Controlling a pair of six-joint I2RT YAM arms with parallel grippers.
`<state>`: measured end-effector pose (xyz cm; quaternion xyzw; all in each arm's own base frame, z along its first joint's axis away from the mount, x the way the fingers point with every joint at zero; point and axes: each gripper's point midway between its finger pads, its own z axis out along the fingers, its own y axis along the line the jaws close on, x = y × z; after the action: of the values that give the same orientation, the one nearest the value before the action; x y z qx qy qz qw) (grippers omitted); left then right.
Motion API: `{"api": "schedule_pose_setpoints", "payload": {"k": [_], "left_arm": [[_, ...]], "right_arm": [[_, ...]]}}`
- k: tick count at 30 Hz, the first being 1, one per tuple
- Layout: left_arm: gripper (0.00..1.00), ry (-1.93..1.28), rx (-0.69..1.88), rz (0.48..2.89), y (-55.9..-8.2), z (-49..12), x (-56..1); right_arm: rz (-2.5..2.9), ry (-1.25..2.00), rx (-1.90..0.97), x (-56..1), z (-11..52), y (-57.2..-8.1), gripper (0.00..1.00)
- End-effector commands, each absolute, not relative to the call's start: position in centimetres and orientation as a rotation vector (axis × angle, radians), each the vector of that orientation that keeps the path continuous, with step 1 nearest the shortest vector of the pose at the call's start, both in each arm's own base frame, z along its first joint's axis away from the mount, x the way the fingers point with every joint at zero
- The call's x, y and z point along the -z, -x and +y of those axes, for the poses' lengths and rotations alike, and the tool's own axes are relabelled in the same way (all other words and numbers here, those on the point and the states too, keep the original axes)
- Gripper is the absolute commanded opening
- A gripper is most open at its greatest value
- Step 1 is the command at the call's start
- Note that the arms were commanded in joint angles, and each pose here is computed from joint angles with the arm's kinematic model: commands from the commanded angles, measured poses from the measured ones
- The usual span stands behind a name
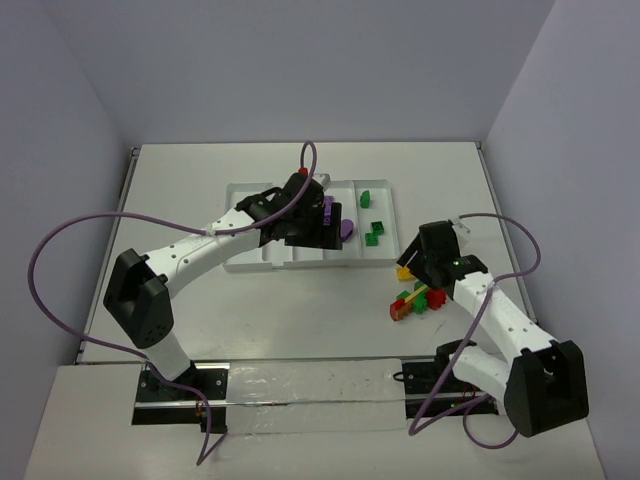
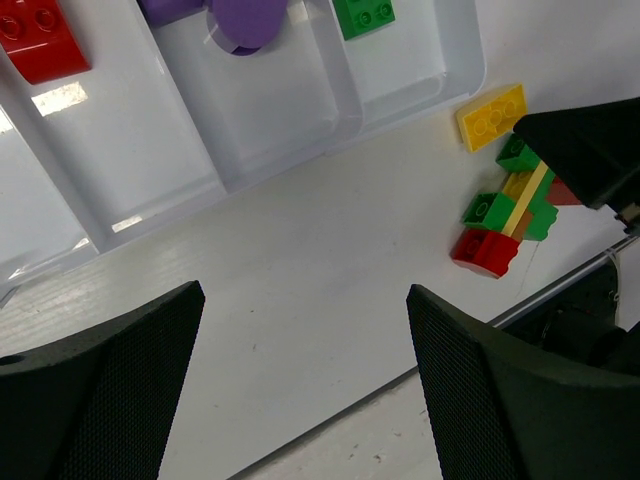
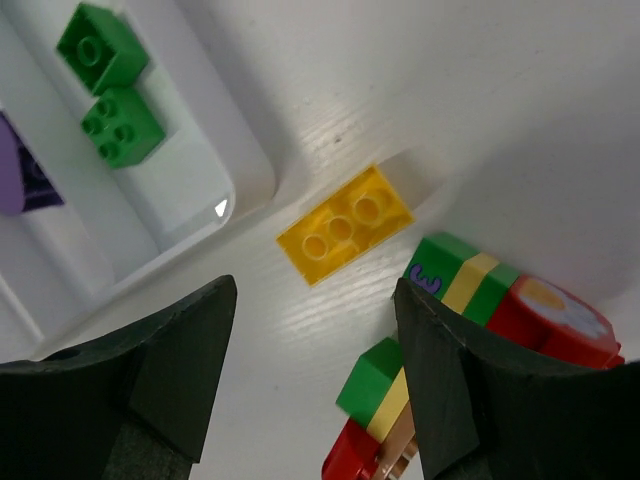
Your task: Sort the legos into containers by color
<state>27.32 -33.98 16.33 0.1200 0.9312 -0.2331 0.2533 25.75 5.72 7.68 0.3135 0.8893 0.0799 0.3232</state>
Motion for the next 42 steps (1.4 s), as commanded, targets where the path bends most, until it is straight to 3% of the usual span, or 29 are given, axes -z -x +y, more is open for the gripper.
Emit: {"api": "schedule_pose_setpoints", "payload": {"k": [1, 12, 22, 42], "left_arm": [[0.90, -0.331, 0.652, 2.459, -27.8, -33.9, -18.4], [0.90, -0.341, 0.640, 2.463, -27.7, -33.7, -18.3], [0.91, -0.332, 0.602, 2.460, -27.8, -33.0, -18.2], [0.91, -0.343, 0.599, 2.457, -27.9, -33.1, -18.6]], "right_arm": [[2.251, -0.978, -0.369, -6.7, 5.7, -27.6, 0.70], [2.235, -1.074, -0.453, -5.9, 5.8, -28.2, 0.67], [2.197, -1.177, -0.375, -5.2, 4.5, -27.8, 0.73], [2.229, -1.286, -0.224, -2.8, 3.0, -28.0, 0.74]]}}
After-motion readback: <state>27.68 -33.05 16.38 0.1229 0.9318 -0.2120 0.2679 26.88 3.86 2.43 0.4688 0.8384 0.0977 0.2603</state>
